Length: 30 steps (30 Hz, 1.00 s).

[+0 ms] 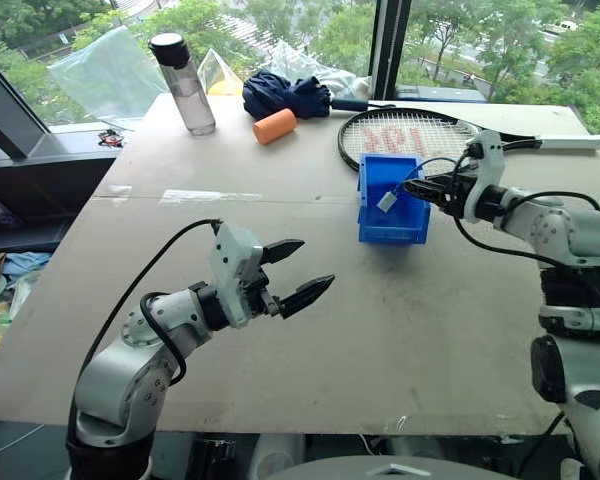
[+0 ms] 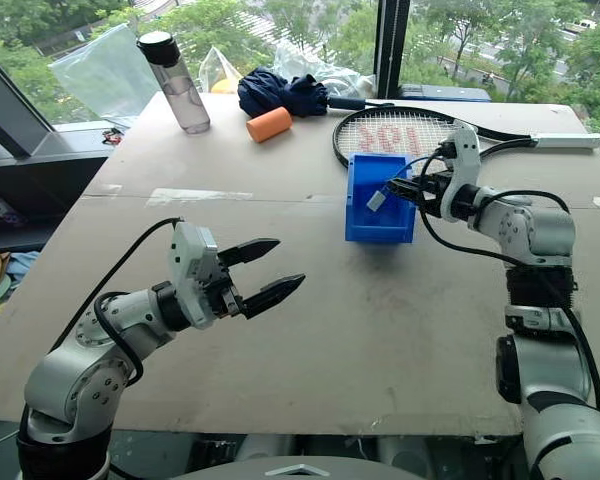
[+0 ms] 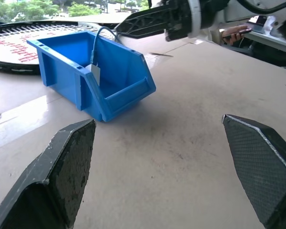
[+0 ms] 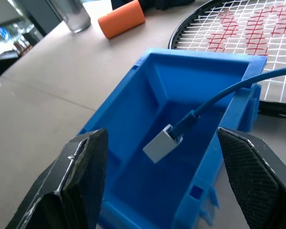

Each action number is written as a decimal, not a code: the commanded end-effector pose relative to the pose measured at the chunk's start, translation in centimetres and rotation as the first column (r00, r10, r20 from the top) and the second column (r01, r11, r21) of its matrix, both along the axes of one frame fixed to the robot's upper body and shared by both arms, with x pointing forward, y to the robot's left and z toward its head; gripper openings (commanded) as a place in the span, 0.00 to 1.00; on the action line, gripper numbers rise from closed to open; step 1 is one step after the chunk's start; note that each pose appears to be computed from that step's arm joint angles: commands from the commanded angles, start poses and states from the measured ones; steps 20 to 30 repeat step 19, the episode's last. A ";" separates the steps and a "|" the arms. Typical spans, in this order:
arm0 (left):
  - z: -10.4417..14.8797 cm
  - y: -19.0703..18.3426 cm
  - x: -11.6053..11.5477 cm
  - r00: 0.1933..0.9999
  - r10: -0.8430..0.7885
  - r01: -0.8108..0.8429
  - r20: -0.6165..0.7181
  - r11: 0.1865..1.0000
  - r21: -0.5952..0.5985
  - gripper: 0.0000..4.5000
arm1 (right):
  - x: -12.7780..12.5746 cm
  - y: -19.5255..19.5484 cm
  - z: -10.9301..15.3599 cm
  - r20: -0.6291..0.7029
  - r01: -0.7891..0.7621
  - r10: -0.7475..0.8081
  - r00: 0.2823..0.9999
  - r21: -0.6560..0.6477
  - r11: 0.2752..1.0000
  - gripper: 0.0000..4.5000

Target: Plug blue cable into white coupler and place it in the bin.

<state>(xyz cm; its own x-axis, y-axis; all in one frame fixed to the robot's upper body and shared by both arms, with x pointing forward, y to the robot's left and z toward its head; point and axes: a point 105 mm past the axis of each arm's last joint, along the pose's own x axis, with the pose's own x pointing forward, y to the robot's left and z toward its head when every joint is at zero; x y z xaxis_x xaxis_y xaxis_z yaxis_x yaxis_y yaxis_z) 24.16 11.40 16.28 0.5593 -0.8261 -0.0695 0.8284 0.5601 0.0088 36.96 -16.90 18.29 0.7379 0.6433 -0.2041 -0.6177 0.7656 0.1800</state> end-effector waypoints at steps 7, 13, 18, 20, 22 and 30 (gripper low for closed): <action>-1.1 3.1 -3.0 0.996 -0.016 0.023 -0.087 0.997 0.079 0.97 | -11.5 -5.6 -0.7 0.228 -0.067 0.152 0.962 -0.343 0.937 0.75; -2.2 6.2 -4.1 0.989 0.041 -0.020 -0.142 0.989 0.145 0.97 | -17.1 -9.3 -1.8 0.215 0.002 0.106 0.971 -0.451 0.892 0.75; -2.0 7.5 -4.1 0.986 0.063 -0.039 -0.152 0.987 0.156 0.97 | -19.0 -11.0 -2.8 0.208 0.058 0.040 0.977 -0.447 0.893 0.75; -2.0 7.5 -4.1 0.986 0.061 -0.036 -0.155 0.987 0.156 0.97 | -19.1 -11.2 -3.1 0.208 0.067 0.031 0.978 -0.447 0.892 0.75; -2.0 7.5 -4.1 0.986 0.061 -0.036 -0.155 0.987 0.156 0.97 | -19.1 -11.2 -3.1 0.208 0.067 0.031 0.978 -0.447 0.892 0.75; -2.0 7.5 -4.1 0.986 0.061 -0.036 -0.155 0.987 0.156 0.97 | -19.1 -11.2 -3.1 0.208 0.067 0.031 0.978 -0.447 0.892 0.75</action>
